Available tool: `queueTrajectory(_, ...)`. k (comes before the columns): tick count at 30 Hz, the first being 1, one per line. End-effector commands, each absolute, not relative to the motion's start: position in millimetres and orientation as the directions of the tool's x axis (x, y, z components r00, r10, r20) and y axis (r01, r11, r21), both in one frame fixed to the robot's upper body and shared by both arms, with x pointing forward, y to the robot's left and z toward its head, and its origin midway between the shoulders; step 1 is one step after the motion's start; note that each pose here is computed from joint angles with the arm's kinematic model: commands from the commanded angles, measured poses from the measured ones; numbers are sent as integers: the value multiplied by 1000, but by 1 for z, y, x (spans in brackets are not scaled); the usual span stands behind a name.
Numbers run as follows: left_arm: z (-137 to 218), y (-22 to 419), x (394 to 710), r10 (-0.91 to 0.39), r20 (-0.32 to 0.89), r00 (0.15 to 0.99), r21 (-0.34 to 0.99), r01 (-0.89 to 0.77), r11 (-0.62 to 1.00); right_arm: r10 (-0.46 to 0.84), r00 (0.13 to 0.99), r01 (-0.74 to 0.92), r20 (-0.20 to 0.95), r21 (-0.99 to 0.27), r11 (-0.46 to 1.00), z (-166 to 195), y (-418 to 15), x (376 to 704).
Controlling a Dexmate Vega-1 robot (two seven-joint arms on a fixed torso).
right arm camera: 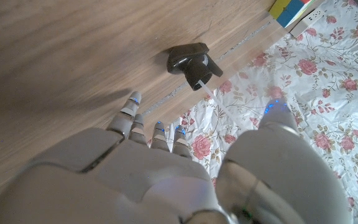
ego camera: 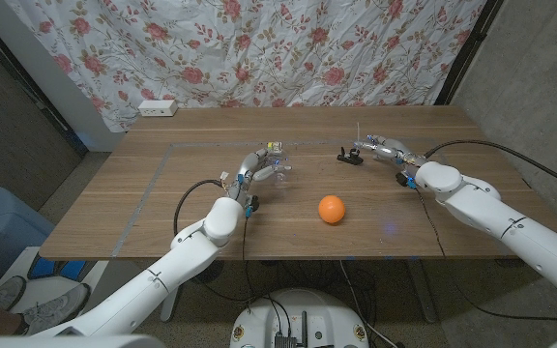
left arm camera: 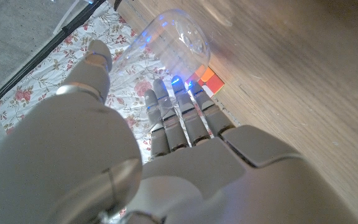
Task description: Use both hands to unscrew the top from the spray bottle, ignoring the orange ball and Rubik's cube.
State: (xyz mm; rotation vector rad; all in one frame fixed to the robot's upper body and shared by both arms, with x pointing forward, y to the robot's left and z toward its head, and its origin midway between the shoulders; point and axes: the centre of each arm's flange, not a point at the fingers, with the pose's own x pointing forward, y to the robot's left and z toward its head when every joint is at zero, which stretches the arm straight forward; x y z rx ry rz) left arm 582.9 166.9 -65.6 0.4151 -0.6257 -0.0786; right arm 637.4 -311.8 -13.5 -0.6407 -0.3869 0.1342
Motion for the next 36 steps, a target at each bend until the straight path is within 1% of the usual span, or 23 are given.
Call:
queueTrajectory(1, -74, 175, 583, -212, 550, 808, 408, -39, 912, 233, 904, 2, 360, -547, 837, -16, -313, 635)
queueTrajectory(16, -86, 189, 586, -229, 546, 806, 393, -4, 920, 240, 870, -22, 430, -454, 891, -25, -309, 635)
queueTrajectory(29, -96, 198, 592, -257, 539, 802, 378, 42, 925, 202, 850, -42, 487, -320, 947, -38, -313, 633)
queueTrajectory(36, -99, 198, 596, -271, 532, 802, 384, 57, 921, 182, 846, -42, 501, -277, 960, -42, -312, 632)
